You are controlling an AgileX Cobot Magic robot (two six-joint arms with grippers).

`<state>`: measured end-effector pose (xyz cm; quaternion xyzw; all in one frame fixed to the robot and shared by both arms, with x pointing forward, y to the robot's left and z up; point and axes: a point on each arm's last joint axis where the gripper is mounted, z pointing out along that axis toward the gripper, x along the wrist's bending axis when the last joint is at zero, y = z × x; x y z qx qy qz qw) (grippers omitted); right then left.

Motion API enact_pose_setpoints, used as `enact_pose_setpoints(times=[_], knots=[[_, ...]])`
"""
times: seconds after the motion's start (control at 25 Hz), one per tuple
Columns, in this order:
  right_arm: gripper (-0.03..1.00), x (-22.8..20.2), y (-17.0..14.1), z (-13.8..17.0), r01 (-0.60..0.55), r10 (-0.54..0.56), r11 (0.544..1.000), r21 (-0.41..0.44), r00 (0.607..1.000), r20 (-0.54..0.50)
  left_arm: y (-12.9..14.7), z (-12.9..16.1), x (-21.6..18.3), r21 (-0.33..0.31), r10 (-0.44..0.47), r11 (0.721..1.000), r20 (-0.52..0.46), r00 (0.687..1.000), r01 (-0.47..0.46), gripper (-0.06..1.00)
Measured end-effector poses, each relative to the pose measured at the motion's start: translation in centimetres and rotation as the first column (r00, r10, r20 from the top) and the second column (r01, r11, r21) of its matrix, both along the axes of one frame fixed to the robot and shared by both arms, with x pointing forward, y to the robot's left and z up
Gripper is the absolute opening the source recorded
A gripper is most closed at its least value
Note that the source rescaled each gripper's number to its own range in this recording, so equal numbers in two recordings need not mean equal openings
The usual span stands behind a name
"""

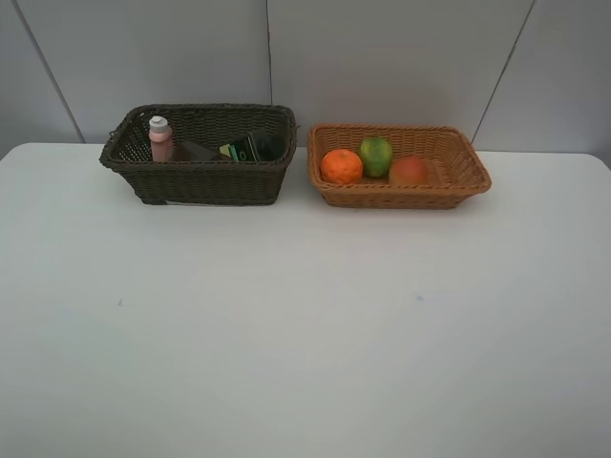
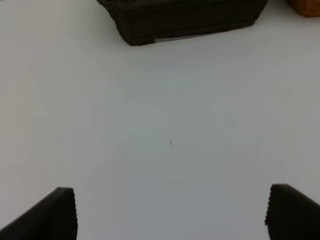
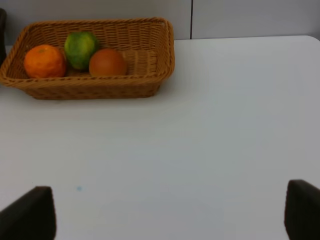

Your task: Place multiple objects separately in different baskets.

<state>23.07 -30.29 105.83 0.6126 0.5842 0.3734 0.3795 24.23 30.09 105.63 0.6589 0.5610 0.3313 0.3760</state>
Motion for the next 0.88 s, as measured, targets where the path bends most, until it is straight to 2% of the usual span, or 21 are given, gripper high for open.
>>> enact_pose_setpoints(times=[0.24,0.56,0.88], knots=[[0.98,0.0,0.0,0.0,0.000,0.000,1.000,0.000,1.000,0.000,-0.1,-0.1,-0.7,-0.021,-0.020,1.000,0.038,0.999,0.021,0.98],[0.98,0.0,0.0,0.0,0.000,0.000,1.000,0.000,1.000,0.000,-0.4,-0.2,-1.0,-0.091,-0.019,0.996,0.045,0.999,0.023,0.98],[0.98,0.0,0.0,0.0,0.000,0.000,1.000,0.000,1.000,0.000,-0.5,-0.2,-1.1,-0.102,-0.024,0.994,0.048,0.999,0.028,0.98]])
